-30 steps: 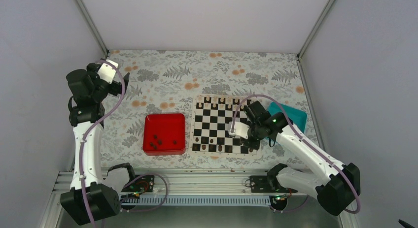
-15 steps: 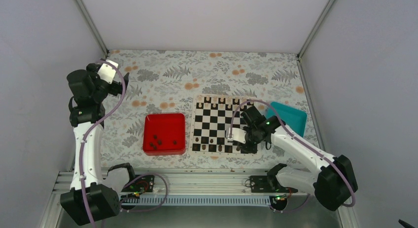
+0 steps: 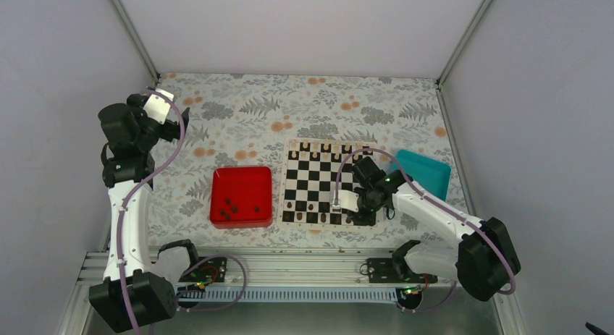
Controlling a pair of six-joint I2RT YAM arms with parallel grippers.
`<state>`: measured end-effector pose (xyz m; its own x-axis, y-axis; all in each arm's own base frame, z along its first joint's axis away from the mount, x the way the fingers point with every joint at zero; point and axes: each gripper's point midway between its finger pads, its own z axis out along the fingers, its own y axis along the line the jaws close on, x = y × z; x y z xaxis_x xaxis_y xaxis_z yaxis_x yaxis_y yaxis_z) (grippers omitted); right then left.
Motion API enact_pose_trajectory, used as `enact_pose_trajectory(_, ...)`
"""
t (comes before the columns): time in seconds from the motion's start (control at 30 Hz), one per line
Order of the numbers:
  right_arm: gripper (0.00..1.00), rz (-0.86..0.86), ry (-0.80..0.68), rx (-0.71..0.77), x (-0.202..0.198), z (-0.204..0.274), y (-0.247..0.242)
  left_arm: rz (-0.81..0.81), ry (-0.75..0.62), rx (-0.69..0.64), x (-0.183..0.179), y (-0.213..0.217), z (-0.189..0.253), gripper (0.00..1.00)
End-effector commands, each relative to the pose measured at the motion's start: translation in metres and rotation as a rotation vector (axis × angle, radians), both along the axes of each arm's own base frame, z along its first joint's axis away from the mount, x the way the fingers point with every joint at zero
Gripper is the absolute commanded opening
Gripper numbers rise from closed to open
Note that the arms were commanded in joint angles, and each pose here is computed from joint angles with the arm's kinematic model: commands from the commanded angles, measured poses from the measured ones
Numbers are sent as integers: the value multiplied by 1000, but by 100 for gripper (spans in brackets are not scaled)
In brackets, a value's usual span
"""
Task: Set up the chess pieces on the board
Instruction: Place the chess piece on the chessboard.
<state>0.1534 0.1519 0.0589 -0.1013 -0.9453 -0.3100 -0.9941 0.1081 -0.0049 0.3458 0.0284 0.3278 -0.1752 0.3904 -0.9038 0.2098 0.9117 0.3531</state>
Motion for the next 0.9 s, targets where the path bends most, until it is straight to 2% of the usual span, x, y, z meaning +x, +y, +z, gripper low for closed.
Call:
enact_pose_trajectory(0.0, 4, 19, 20, 7, -2, -9, 1, 6, -30, 10, 0, 0, 6, 100)
enact_pose_trajectory(0.73, 4, 14, -8, -3, 3, -16, 0, 2, -25, 10, -1, 0, 5, 100)
enact_pose_trajectory(0.87, 8, 12, -6, -13, 3, -19, -2, 0, -25, 12, -1, -1, 5, 100)
